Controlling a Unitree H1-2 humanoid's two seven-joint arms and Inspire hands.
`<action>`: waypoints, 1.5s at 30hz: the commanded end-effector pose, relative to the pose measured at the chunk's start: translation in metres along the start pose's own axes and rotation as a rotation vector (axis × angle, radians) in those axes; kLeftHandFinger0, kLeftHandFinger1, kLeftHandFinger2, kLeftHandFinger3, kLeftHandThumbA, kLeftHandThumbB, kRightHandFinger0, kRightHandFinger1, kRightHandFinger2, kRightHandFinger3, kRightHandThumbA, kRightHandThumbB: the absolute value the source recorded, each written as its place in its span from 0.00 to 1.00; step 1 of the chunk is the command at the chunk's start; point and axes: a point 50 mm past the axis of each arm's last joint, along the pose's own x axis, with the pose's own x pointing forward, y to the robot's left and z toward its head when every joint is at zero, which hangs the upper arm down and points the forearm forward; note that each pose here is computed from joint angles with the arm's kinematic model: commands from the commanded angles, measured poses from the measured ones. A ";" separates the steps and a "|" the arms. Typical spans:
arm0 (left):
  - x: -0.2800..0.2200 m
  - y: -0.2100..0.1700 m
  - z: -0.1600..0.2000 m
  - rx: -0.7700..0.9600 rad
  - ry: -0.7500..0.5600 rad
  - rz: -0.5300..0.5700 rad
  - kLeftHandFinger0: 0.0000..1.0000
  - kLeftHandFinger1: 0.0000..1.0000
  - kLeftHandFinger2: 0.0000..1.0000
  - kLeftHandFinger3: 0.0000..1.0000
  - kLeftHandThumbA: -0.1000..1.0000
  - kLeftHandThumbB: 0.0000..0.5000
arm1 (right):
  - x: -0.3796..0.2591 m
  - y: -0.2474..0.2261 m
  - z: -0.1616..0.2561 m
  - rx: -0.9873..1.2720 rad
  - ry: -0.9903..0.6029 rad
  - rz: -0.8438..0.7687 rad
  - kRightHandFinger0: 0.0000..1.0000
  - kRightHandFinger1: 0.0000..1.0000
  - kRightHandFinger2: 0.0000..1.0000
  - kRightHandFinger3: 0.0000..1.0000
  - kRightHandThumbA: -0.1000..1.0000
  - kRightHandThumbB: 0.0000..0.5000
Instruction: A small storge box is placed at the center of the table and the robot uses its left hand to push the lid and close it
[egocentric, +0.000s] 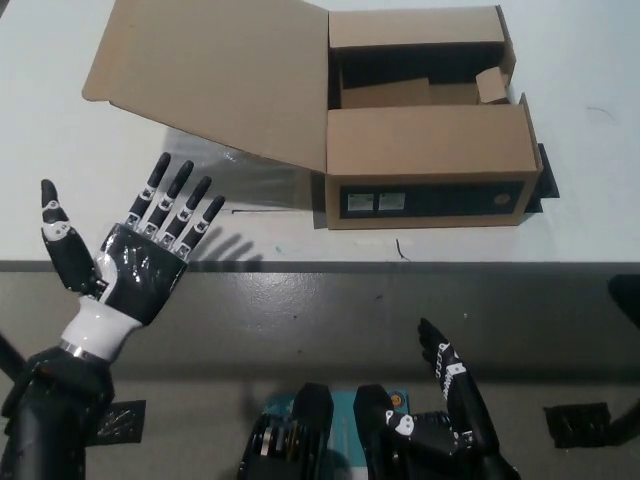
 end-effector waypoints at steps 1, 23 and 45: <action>0.017 0.000 0.007 0.003 0.007 -0.044 1.00 1.00 1.00 1.00 1.00 0.80 | 0.013 0.003 0.017 -0.005 -0.107 0.001 1.00 1.00 1.00 1.00 1.00 0.74; 0.107 0.006 0.056 -0.017 -0.089 0.103 1.00 1.00 1.00 1.00 1.00 0.81 | 0.015 0.001 0.021 -0.007 -0.121 -0.012 1.00 1.00 1.00 1.00 1.00 0.71; 0.229 -0.107 0.048 0.210 0.000 -0.046 1.00 1.00 1.00 1.00 1.00 0.82 | 0.018 0.005 0.023 -0.004 -0.128 0.010 1.00 1.00 1.00 1.00 1.00 0.71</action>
